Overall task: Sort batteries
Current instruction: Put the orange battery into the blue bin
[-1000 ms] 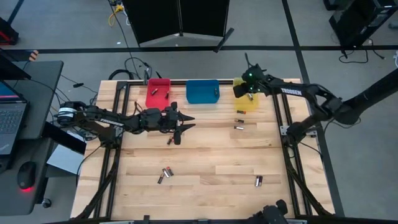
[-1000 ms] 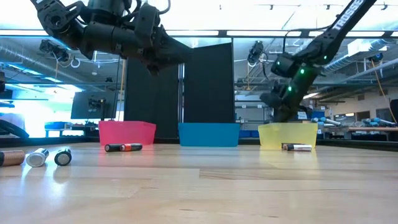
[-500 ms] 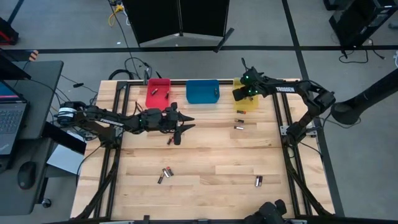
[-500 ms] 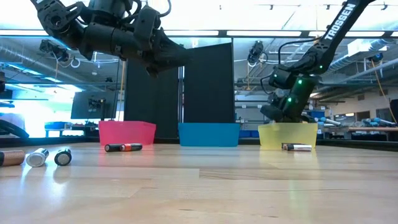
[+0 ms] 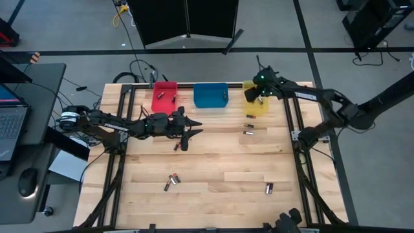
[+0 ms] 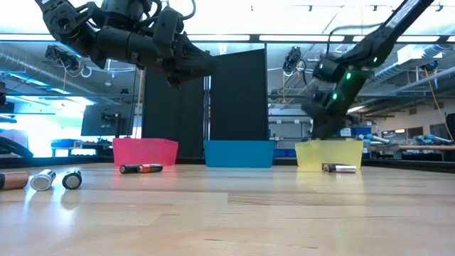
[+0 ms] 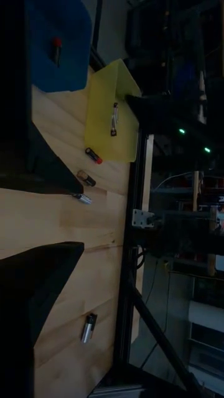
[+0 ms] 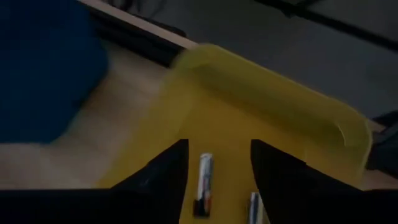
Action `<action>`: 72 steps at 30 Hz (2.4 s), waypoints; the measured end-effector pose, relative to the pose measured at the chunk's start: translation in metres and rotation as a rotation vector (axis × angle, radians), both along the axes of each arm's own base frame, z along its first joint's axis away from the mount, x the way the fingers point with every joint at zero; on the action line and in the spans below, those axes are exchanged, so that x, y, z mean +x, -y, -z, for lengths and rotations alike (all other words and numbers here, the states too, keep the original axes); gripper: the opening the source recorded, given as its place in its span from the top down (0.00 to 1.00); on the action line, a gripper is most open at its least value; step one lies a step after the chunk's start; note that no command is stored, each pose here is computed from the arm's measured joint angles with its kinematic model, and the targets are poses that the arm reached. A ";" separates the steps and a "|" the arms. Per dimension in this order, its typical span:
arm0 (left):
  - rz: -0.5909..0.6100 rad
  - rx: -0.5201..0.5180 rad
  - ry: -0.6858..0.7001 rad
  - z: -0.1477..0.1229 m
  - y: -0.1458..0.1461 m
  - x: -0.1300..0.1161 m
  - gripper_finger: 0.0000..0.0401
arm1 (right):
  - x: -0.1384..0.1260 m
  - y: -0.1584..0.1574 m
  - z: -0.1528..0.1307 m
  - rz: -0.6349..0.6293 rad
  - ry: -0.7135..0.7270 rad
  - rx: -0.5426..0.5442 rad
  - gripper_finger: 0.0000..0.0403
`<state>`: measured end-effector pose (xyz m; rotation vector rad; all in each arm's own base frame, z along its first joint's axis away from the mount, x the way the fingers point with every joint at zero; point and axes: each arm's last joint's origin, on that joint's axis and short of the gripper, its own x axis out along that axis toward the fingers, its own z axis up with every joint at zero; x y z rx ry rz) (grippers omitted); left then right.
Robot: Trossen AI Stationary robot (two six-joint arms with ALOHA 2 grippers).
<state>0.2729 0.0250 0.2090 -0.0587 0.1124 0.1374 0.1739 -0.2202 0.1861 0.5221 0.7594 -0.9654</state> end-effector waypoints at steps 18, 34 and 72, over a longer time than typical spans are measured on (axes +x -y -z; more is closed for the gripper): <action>-0.003 0.000 -0.008 0.001 0.000 0.000 0.64 | -0.007 -0.126 -0.039 -0.339 0.089 -0.033 0.93; -0.006 -0.006 -0.006 0.001 0.000 0.000 0.65 | 0.012 -0.157 -0.026 -0.416 0.181 -0.090 0.98; -0.007 -0.040 -0.112 0.011 -0.001 -0.002 0.84 | -0.009 -0.133 0.050 -0.428 -0.173 -0.065 0.76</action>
